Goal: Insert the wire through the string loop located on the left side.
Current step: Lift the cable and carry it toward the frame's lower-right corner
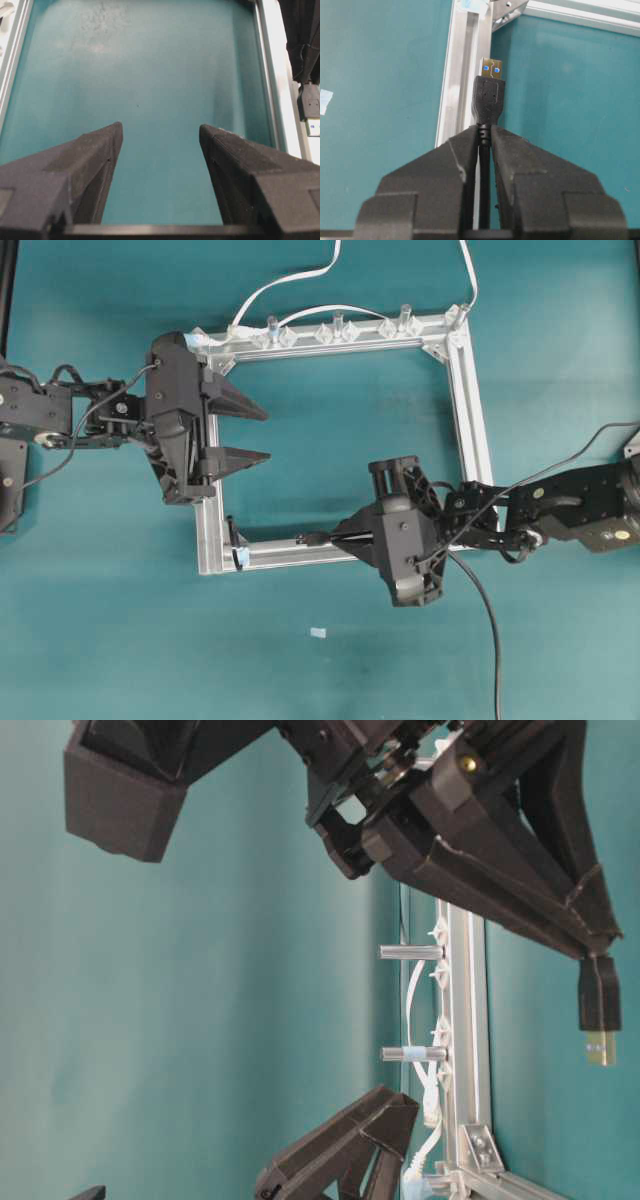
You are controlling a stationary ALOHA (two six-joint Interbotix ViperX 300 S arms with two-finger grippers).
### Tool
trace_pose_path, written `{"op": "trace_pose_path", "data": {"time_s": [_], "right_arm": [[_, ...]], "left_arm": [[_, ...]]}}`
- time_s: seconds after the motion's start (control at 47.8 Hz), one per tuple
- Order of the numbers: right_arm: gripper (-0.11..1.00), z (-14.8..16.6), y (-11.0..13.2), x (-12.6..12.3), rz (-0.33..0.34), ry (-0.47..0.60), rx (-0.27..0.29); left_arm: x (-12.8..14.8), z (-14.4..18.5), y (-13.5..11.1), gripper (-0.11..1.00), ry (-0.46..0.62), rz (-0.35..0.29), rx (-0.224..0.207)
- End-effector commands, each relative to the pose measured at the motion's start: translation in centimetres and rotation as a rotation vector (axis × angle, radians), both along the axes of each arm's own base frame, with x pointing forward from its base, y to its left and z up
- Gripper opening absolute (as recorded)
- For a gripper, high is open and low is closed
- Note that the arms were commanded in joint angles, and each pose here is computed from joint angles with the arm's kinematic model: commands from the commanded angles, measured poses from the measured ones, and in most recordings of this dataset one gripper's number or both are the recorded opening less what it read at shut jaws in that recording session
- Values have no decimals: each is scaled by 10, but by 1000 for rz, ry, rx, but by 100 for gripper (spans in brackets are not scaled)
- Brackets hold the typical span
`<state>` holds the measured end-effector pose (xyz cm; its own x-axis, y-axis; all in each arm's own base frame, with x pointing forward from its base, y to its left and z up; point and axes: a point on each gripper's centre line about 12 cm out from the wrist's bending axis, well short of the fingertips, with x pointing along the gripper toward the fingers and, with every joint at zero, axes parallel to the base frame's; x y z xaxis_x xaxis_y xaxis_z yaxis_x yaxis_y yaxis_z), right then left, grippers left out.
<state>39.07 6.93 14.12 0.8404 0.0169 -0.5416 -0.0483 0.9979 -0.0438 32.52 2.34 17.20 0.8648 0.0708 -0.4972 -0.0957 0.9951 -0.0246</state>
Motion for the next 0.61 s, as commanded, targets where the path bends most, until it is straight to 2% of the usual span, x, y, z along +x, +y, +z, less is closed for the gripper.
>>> {"op": "trace_pose_path", "data": {"time_s": [0.0, 0.586], "right_arm": [[11, 15, 0, 2, 0, -42, 5], [11, 15, 0, 2, 4, -43, 0]], "left_arm": [[2, 9, -1, 67, -33, -7, 9], [2, 9, -1, 66, -32, -9, 9]]}}
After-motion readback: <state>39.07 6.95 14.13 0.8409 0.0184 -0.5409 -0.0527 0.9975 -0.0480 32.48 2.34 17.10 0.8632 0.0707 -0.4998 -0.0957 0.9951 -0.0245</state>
